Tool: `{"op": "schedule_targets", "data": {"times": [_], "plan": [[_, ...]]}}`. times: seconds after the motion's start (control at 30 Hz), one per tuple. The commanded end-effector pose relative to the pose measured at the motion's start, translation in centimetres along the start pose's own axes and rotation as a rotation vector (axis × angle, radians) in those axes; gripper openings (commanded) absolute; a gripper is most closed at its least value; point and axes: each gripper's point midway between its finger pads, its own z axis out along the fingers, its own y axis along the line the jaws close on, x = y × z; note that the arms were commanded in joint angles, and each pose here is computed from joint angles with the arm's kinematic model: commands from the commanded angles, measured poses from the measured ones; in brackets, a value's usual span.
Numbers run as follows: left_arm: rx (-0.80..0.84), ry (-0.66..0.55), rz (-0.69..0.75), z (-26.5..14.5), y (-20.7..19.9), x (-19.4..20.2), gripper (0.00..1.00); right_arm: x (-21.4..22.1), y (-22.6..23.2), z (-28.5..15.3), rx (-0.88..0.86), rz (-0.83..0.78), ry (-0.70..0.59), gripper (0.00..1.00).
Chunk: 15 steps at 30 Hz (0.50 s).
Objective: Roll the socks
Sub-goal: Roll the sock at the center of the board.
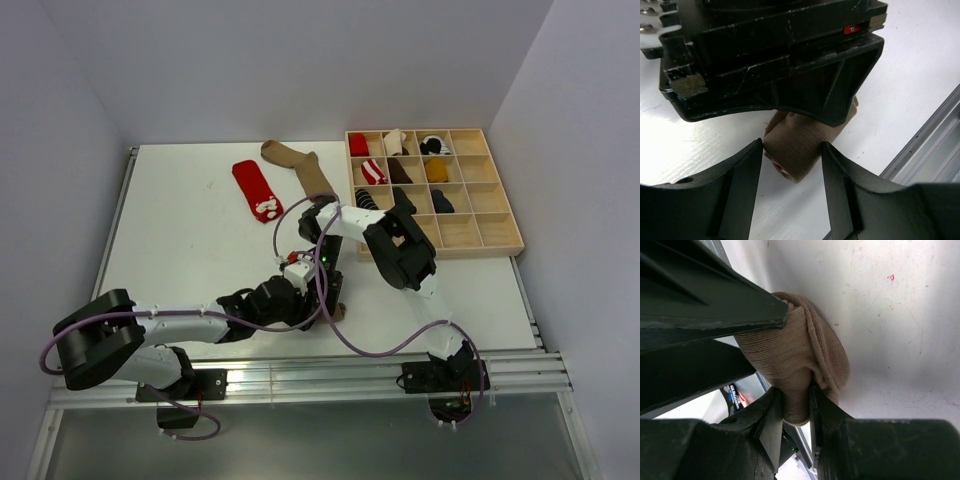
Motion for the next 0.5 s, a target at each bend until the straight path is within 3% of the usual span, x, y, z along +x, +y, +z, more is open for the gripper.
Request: {"op": "schedule_targets", "data": {"times": [0.0, 0.13, 0.37, 0.47], "plan": [[0.055, -0.022, -0.034, 0.4, -0.8, -0.6, 0.55, -0.5, -6.2, 0.8, 0.171, -0.100, 0.026, 0.24], [0.044, 0.018, -0.060, 1.0, -0.5, 0.3, 0.48, -0.6, -6.5, 0.8, 0.172, -0.093, 0.019, 0.25], [0.034, 0.092, -0.126, 1.6, -0.8, 1.5, 0.09, -0.7, -6.6, 0.7, 0.196, -0.078, 0.002, 0.27], [0.007, 0.117, -0.150, 1.6, -0.5, 1.8, 0.00, -0.8, -6.7, 0.6, 0.206, -0.071, -0.010, 0.31]]}}
